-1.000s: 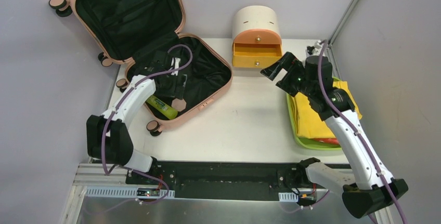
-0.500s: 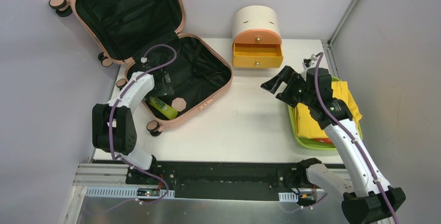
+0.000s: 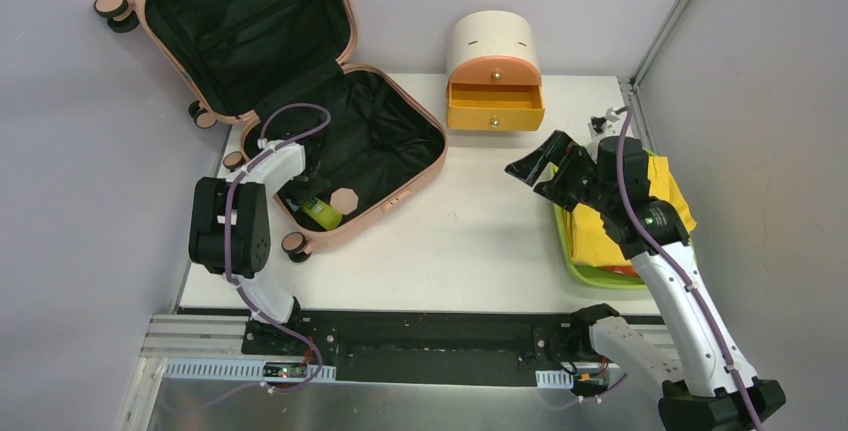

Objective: Open, take out, and arrange the luggage

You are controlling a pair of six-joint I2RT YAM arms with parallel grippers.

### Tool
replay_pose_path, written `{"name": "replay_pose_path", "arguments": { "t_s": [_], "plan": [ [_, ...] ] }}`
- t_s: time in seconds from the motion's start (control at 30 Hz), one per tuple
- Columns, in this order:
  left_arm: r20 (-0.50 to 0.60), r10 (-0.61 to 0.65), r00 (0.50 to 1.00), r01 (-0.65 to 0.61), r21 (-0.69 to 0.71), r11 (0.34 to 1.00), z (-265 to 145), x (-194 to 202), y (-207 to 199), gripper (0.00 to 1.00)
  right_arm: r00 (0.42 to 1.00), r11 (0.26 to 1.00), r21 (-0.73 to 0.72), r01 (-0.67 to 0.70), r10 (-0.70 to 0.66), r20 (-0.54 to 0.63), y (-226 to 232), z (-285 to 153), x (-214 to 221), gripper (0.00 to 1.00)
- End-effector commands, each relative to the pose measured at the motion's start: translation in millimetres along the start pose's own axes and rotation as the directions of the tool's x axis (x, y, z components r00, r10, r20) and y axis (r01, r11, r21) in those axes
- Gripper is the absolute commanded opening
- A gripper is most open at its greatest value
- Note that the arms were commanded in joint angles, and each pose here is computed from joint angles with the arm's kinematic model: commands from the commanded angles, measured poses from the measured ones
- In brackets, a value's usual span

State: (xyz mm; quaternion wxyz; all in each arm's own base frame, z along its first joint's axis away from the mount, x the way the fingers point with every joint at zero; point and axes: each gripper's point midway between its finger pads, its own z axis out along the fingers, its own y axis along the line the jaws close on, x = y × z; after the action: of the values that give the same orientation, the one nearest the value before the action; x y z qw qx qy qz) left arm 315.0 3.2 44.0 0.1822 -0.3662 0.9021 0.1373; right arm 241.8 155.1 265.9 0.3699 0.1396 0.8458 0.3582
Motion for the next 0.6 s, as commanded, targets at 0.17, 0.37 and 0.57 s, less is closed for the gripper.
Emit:
{"name": "replay_pose_path", "arguments": {
  "t_s": [0.17, 0.37, 0.57],
  "plan": [
    [-0.104, -0.113, 0.988, 0.131, 0.184, 0.974, -52.0, 7.1, -24.9, 0.26, 0.995, 0.997, 0.022, -0.080, 0.079, 0.058, 32.1, -32.8, -30.4, 0.97],
    [0.032, -0.038, 0.999, 0.026, 0.317, 0.948, -114.1, -17.0, -23.4, 0.19, 0.986, 0.986, 0.009, -0.167, 0.167, -0.004, 42.2, -26.1, -26.2, 0.93],
    [0.217, 0.038, 0.975, -0.131, 0.435, 0.891, -172.9, -26.0, -23.5, 0.19, 0.989, 0.987, -0.085, -0.139, 0.134, -0.062, 45.2, 12.9, -5.8, 0.81]
  ]
}}
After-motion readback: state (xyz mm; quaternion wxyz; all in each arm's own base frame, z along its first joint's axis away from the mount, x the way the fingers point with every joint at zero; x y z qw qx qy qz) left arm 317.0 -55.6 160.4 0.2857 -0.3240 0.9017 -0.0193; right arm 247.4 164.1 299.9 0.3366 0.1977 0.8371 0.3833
